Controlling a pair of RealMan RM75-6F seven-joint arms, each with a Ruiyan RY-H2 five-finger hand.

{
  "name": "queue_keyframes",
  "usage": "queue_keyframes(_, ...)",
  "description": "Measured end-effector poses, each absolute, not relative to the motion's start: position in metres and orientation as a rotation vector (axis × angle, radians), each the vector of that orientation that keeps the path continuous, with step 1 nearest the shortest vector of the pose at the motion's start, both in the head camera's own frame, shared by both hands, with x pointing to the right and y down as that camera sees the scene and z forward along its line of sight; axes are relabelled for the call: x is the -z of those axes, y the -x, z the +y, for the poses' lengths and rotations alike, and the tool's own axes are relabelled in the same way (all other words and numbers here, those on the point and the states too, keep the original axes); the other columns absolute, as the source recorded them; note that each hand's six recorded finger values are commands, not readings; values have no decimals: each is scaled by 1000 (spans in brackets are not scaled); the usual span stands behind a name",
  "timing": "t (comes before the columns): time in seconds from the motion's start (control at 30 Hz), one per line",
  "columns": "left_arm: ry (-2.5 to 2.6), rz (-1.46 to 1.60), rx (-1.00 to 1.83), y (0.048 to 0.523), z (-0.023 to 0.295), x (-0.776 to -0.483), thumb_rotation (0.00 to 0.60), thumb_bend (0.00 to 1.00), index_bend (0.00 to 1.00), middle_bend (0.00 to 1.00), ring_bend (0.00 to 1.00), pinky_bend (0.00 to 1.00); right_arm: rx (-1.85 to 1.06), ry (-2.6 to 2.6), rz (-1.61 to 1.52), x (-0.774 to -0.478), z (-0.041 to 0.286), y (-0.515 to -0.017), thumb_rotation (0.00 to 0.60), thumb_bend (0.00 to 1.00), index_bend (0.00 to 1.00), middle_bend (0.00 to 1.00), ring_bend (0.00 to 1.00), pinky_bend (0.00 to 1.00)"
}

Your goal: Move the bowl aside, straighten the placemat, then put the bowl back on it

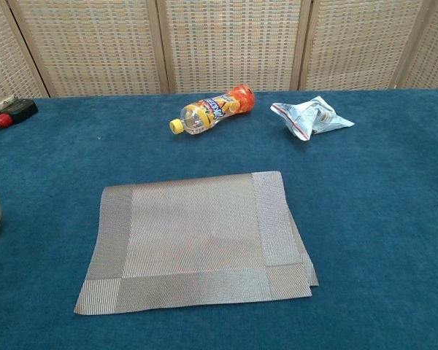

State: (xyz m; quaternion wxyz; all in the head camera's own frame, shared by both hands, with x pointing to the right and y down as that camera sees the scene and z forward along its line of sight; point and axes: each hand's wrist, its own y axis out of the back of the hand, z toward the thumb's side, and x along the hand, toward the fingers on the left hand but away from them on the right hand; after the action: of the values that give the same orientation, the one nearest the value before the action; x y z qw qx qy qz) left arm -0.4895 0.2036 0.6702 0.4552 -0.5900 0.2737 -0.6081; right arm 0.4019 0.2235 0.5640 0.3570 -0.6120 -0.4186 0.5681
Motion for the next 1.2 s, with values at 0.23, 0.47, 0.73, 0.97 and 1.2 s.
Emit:
queue_keyframes(0.23,1474,764,1407,475,194,-636,600,202,0,0,0,0,-1466,1585,-1075,-565,224,-401,600,155,0,0,0,0)
queue_keyframes(0.47,1536,751,1310,430,200,-624,600,202,53,0,0,0,-1461,1588,-1079,-564,224,-400,600,155,0,0,0,0)
queue_keyframes(0.73,1607,657,1248,376,224,-633,600,159,73,0,0,0,-1455,1586,-1104,-560,222,-403,600,155,0,0,0,0)
queue_keyframes(0.97,1669,548,1231,332,249,-656,600,93,73,0,0,0,-1443,1589,-1122,-556,221,-405,600,152,0,0,0,0)
queue_keyframes(1.2,1707,524,1207,305,260,-668,600,95,73,0,0,0,-1444,1596,-1122,-556,221,-405,600,152,0,0,0,0)
